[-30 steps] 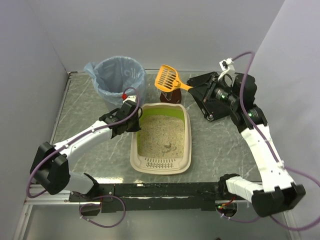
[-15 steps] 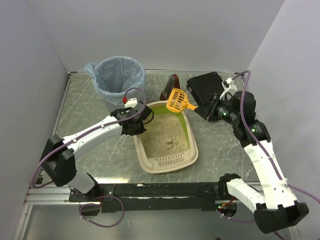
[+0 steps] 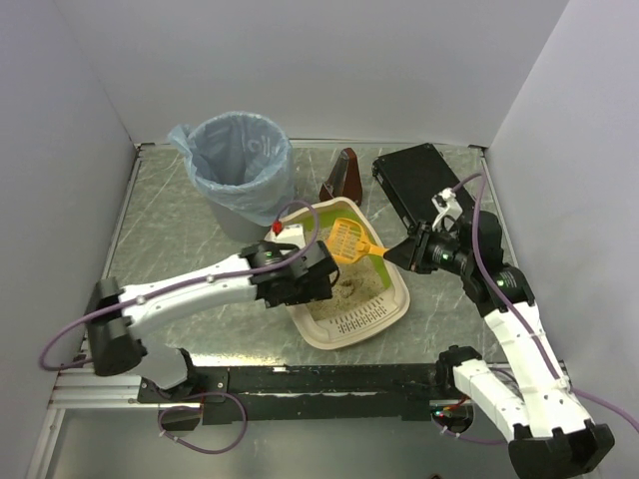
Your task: Clean the litter box
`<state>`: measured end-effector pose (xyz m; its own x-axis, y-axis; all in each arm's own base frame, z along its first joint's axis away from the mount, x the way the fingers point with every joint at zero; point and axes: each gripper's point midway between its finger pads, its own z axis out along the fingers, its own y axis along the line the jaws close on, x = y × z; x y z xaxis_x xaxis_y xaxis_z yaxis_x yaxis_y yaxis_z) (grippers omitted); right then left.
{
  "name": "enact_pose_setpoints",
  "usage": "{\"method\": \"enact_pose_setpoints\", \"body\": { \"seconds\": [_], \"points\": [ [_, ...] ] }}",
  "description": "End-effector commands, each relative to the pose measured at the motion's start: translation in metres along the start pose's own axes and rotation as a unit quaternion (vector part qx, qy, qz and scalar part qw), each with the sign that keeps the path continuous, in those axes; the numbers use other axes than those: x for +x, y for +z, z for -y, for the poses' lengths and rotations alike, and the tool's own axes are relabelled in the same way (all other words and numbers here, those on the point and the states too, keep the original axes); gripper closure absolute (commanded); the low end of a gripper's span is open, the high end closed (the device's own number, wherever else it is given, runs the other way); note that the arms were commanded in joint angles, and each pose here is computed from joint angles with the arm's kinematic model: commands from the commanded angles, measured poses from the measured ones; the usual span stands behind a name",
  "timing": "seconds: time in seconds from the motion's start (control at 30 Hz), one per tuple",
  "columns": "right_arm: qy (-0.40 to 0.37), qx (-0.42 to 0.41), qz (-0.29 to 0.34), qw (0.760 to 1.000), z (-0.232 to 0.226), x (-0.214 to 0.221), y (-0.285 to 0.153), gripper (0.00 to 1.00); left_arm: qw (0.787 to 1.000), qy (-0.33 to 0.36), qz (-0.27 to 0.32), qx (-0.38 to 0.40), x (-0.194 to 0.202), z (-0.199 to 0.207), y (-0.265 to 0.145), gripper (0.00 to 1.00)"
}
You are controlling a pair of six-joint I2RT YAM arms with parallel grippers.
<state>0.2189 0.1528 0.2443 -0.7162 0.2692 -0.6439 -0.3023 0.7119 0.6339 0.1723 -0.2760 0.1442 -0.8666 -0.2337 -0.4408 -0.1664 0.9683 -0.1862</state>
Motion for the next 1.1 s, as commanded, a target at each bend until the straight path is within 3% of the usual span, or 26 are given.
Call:
{"method": "enact_pose_setpoints", "body": {
  "seconds": [0.0,0.1,0.27,0.3,0.4,0.53,0.6,0.77,0.87,0.97,1.07],
  "points": [
    [-0.027,-0.004,0.028,0.999,-0.007,-0.004,-0.015,1.00,0.983,0.075,0.126,0.110,-0.065,0.024,-0.070,0.03],
    [-0.020,0.020,0.026,0.999,0.004,0.005,-0.017,1.00,0.951,0.146,0.211,0.173,-0.118,0.056,-0.088,0.03],
    [-0.019,0.037,0.005,0.999,0.016,0.026,-0.021,1.00,0.905,0.291,0.224,0.213,-0.173,0.092,-0.054,0.03],
    [-0.016,0.042,-0.001,0.999,0.019,0.030,-0.021,1.00,0.882,0.347,0.239,0.211,-0.181,0.098,-0.050,0.03],
    [-0.002,0.048,-0.020,0.999,0.026,0.045,-0.020,1.00,0.846,0.435,0.243,0.190,-0.195,0.119,-0.012,0.03],
    [0.011,0.050,-0.044,0.998,0.030,0.063,-0.022,1.00,0.859,0.435,0.230,0.139,-0.237,0.121,0.026,0.02],
    [0.006,0.044,-0.041,0.998,0.029,0.067,-0.025,1.00,0.858,0.462,0.195,0.112,-0.231,0.115,0.059,0.02],
    [0.006,0.046,-0.049,0.998,0.031,0.070,-0.026,1.00,0.840,0.502,0.178,0.099,-0.226,0.115,0.092,0.03],
    [-0.001,0.046,-0.048,0.998,0.029,0.067,-0.026,1.00,0.847,0.499,0.169,0.066,-0.226,0.107,0.115,0.01],
    [-0.011,0.048,-0.040,0.998,0.029,0.061,-0.027,1.00,0.852,0.502,0.130,0.070,-0.211,0.108,0.136,0.07],
    [-0.020,0.059,-0.031,0.998,0.028,0.053,-0.030,1.00,0.866,0.484,0.119,0.041,-0.205,0.095,0.152,0.21]
  ]
}}
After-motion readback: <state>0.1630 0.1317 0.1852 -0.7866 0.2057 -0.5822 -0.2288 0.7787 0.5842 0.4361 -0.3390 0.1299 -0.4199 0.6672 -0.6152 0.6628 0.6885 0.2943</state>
